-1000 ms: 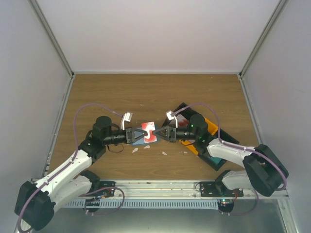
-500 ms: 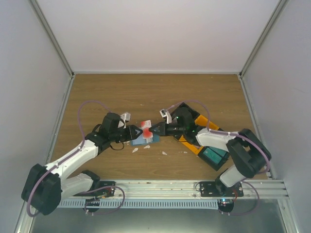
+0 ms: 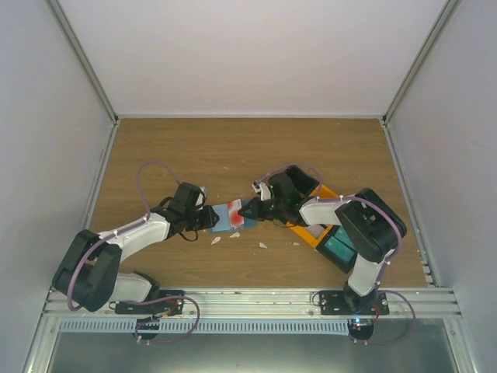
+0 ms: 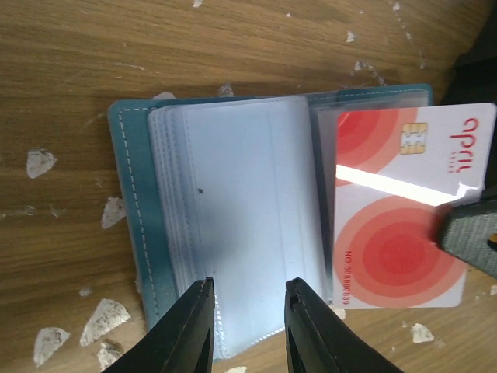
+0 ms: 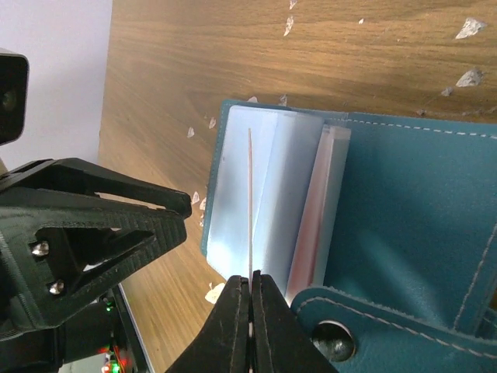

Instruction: Put the credit cards into the card holder

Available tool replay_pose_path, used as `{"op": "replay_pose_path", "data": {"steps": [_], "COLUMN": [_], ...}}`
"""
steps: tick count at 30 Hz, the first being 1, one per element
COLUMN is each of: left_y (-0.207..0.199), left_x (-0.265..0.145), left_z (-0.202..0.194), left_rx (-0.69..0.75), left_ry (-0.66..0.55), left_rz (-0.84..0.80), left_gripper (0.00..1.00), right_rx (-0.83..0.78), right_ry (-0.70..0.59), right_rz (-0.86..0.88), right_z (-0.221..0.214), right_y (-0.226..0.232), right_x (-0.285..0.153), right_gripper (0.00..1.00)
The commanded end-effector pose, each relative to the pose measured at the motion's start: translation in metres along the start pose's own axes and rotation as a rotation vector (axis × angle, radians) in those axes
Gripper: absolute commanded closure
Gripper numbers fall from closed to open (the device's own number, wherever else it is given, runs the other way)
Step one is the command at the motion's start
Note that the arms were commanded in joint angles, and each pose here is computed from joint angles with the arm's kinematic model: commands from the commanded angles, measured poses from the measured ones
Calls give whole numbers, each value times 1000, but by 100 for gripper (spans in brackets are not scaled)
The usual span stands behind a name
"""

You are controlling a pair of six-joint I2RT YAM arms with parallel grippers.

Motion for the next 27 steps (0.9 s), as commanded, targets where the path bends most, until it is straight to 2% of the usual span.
{"op": "replay_pose_path", "data": {"steps": [1,7,14,27], "left_y": [2,9,22,30], "left_x": [3,10,20,24], "left_z": [14,8,1,-17], "left_rx": [36,37,14,-1], "left_ry": [-56,-29,5,38], "left_rz": [23,48,99,68], "left_gripper": [71,72,79,80], "right_rx": [-15,35,95,174], "right_ry": [-10,24,43,26], "right_rz": [-2,23,33,-17], "right_z": [4,1,-4,-16], "right_y": [-6,-12,-19,-36], "right_x": [3,13,22,34], "right_gripper": [100,100,99,100]}}
Point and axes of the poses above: each gripper's point midway between its finger pads, its own x axis out along the fingers, its own y axis along the line the jaws close on, z = x × y, the point moved 2 cm from there along -x, back along the fingers, and after that the axes turned 5 degrees about -x, right-handed, at the moved point
